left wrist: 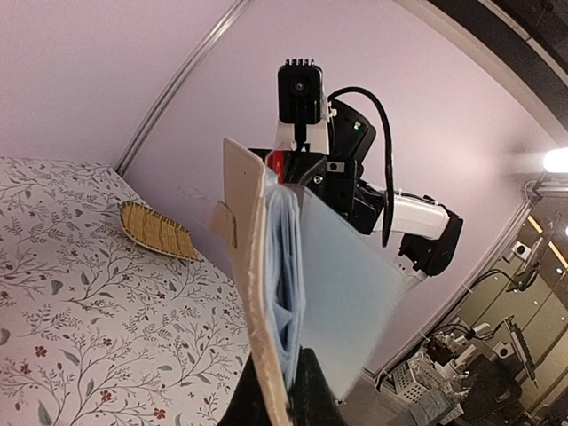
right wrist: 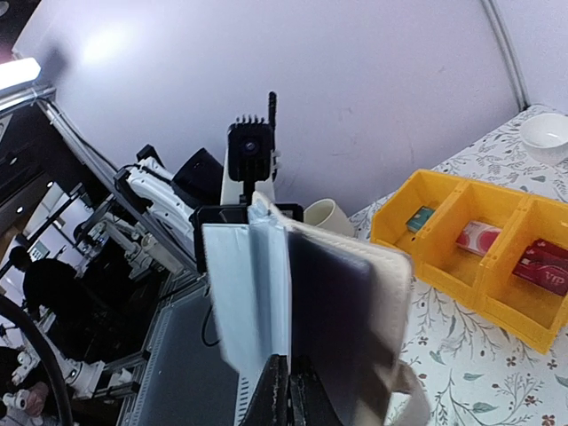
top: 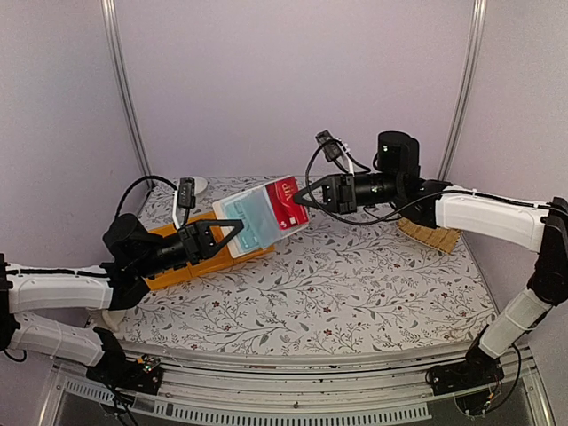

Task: Take the credit cards out of the card holder
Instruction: Remove the credit card from the card slot, then place the credit card in the card box.

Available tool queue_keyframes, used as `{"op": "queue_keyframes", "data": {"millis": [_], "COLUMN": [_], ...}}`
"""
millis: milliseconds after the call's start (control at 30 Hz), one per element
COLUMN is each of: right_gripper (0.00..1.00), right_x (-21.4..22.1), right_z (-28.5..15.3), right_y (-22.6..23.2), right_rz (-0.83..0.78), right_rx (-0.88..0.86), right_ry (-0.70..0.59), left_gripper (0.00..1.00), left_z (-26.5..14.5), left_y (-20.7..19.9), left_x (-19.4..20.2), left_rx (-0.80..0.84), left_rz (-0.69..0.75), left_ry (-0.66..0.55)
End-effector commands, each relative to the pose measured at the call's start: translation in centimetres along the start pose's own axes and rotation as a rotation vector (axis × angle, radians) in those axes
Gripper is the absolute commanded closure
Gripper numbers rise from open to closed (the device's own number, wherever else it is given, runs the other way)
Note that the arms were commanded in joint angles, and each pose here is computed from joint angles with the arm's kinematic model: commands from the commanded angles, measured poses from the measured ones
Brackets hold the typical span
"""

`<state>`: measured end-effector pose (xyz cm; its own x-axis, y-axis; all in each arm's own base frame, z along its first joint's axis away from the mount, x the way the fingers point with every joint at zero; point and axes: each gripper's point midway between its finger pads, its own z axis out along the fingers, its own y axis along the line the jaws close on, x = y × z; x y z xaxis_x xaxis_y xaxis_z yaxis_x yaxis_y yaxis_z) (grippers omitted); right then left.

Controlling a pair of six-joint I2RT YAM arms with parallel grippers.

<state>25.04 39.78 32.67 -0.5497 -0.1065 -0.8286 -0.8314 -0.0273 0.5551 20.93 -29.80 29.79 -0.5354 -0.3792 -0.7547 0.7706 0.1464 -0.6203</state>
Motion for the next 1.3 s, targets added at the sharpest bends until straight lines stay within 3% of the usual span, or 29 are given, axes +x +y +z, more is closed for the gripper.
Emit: {"op": "queue_keyframes", "data": {"millis": [0, 133, 267, 467, 600, 933, 1267], "right_gripper": [0.99, 0.99, 0.99, 0.99, 0.99, 0.99, 0.99], "right_x": [-1.4, -2.6, -4.3, -5.7, -5.9, -6.7, -5.0], "right_z": [-2.8, -5.1, -7.7, -11.0, -11.2, -2.4, 6.8], "right_y": [-1.6, -3.4, -5.7, -8.1, -8.4, -10.3, -13.4], "right_rz": [0.022, 0.059, 0.219, 0.425, 0.551, 0.712, 0.883], "right_rx": [0.124, 0.21, 0.309, 0.463, 0.458, 0.409, 0.386], "right_ry": [-0.085, -0.189, -0.384, -0.717, -0.897, -0.947, -0.961], "left_gripper": [1.0, 1.0, 1.0, 1.0, 1.0, 1.0, 1.0], "left_z": [-0.4, -0.9, -2.3, -7.7, -11.8, -18.3, -21.2], "left_y": [-1.2, -0.3, 3.2, 7.3, 8.5, 7.2, 5.7], "left_x": [-1.4, -2.2, -3.6, -6.1, -7.7, -10.5, -11.1], "left_rx": [0.01, -0.069, -0.301, -0.674, -0.852, -1.028, -1.092], "left_rz": [0.063, 0.077, 0.067, 0.103, 0.113, 0.169, 0.196], "left_ry": [-0.047, -0.078, -0.136, -0.258, -0.351, -0.5, -0.523]}}
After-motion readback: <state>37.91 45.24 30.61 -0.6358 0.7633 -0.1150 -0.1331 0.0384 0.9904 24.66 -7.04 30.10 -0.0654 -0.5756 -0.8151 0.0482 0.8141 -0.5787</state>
